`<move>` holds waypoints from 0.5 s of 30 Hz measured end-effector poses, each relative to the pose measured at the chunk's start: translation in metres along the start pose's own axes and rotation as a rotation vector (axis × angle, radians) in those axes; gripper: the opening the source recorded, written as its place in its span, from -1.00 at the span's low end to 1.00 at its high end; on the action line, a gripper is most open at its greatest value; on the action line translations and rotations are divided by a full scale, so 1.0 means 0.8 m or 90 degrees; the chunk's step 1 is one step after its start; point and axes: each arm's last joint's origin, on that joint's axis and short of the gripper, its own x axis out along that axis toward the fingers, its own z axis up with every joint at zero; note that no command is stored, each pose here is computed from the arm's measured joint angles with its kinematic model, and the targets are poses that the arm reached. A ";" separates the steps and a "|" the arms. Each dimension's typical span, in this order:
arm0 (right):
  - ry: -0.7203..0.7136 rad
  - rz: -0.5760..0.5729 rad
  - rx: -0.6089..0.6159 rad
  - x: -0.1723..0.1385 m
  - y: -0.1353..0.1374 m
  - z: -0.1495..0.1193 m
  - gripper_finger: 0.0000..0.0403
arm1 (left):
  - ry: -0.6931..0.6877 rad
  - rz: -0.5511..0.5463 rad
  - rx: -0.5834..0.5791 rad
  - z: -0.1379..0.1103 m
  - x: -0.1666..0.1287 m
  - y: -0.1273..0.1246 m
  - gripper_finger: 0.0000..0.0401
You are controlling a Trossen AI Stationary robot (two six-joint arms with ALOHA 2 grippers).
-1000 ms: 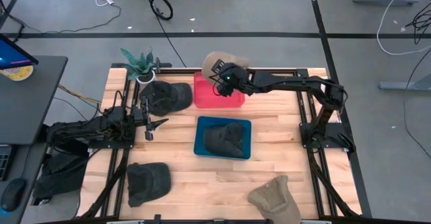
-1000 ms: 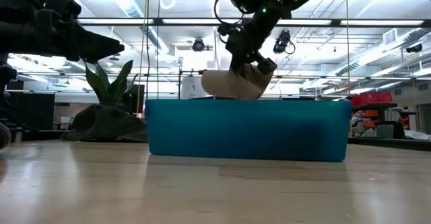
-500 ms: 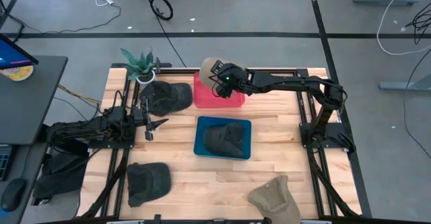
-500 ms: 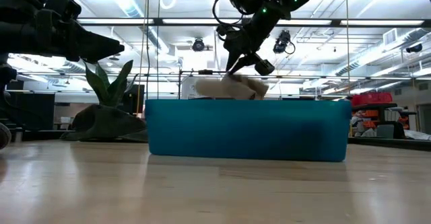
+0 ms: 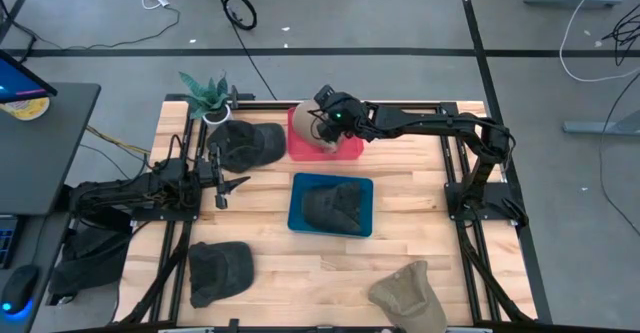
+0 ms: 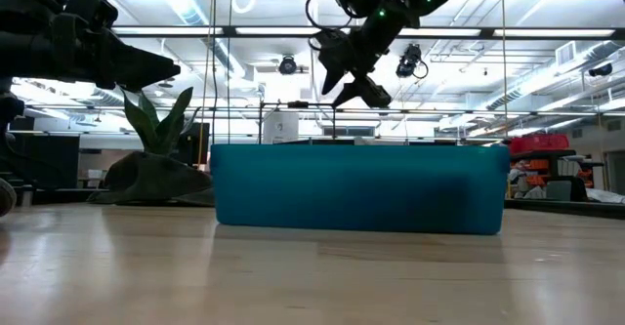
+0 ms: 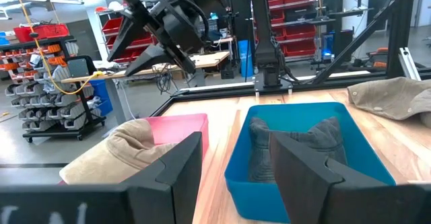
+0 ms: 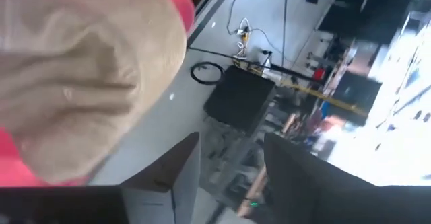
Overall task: Pick & Place hat
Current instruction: Put the left brown cap into the red bin
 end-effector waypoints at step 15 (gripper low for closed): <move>-0.083 0.123 0.593 0.043 0.012 -0.052 -0.28 | 0.000 0.000 0.000 0.000 0.000 0.000 -0.12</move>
